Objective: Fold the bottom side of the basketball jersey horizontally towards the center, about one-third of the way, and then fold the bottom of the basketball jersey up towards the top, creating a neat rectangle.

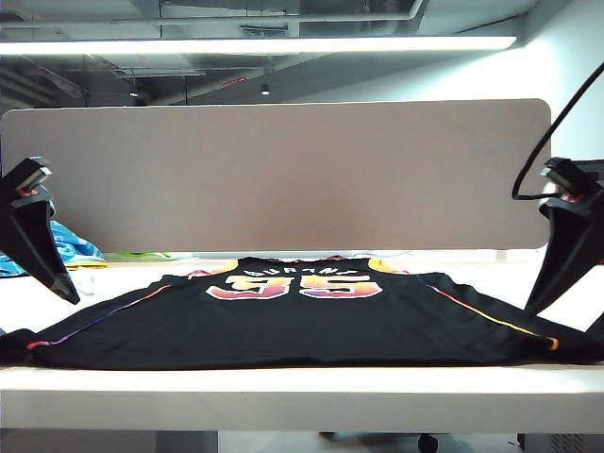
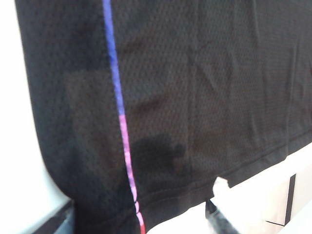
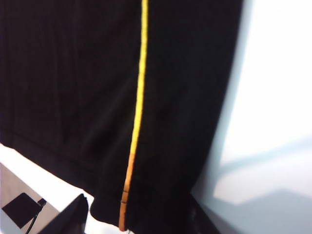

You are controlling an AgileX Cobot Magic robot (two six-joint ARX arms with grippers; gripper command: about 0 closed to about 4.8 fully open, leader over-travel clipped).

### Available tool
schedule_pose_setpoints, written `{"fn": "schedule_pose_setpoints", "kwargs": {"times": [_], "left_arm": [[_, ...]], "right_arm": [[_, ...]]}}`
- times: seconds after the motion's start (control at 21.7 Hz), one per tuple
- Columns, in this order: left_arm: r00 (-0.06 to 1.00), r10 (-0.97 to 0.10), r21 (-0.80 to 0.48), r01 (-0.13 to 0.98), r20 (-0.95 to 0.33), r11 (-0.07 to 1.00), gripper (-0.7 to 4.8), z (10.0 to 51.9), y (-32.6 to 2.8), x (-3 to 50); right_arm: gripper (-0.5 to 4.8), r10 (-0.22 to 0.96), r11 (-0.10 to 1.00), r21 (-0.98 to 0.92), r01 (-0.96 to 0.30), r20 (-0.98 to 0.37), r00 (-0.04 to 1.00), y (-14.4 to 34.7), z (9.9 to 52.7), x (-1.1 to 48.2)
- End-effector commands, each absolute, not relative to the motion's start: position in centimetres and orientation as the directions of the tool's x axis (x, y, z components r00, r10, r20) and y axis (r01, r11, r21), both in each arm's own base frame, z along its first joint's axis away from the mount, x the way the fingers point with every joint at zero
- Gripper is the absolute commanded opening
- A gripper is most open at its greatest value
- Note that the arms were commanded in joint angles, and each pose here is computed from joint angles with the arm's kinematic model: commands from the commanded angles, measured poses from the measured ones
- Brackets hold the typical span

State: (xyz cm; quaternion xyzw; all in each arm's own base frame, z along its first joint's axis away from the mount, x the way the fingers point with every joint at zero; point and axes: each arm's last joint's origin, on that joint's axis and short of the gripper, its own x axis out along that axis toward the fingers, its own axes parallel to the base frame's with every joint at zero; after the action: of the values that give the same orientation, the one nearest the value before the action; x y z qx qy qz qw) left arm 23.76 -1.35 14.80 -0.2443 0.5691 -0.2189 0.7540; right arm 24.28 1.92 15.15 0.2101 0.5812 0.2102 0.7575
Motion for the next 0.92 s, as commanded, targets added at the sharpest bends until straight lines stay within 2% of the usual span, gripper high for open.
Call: {"fn": "schedule_pose_setpoints", "kwargs": {"times": [0.05,0.18,0.23,0.28,0.51,0.55,0.74,0.92], "left_arm": [[0.198,-0.574,-0.586,0.002,-0.794,0.811,3.29,13.8,-1.3,23.1],[0.194,-0.604,-0.611,0.027,-0.773,0.791,2.36,13.9,-1.4,23.1],[0.194,-0.604,-0.611,0.028,-0.773,0.791,2.03,13.9,-1.4,23.1],[0.195,-0.605,-0.612,0.029,-0.772,0.79,1.96,13.9,-1.4,23.1],[0.222,-0.61,-0.61,0.078,-0.761,0.789,0.33,14.0,-1.4,23.4],[0.224,-0.612,-0.61,0.085,-0.759,0.788,-0.01,14.0,-1.4,23.4],[0.201,-0.625,-0.622,0.086,-0.754,0.779,-0.06,14.2,-1.5,23.0],[0.132,-0.616,-0.608,0.098,-0.777,0.788,-0.06,15.7,-1.6,20.9]], "right_arm": [[2.69,0.537,0.84,0.541,-0.043,-0.819,0.203,2.1,14.5,23.9],[2.63,0.535,0.841,0.539,-0.042,-0.82,0.204,2.1,14.5,23.9],[2.35,0.532,0.843,0.536,-0.042,-0.821,0.205,2.1,14.5,23.9],[2.16,0.532,0.843,0.536,-0.043,-0.821,0.207,2.1,14.5,23.9],[0.29,0.537,0.839,0.541,-0.055,-0.811,0.233,2.1,14.6,24.2],[0.06,0.537,0.839,0.541,-0.056,-0.81,0.235,2.1,14.6,24.2],[-0.06,0.557,0.829,0.555,-0.072,-0.803,0.212,2.2,15.2,23.6],[-0.06,0.537,0.843,0.526,-0.108,-0.823,0.184,3.0,17.6,21.4]]}}
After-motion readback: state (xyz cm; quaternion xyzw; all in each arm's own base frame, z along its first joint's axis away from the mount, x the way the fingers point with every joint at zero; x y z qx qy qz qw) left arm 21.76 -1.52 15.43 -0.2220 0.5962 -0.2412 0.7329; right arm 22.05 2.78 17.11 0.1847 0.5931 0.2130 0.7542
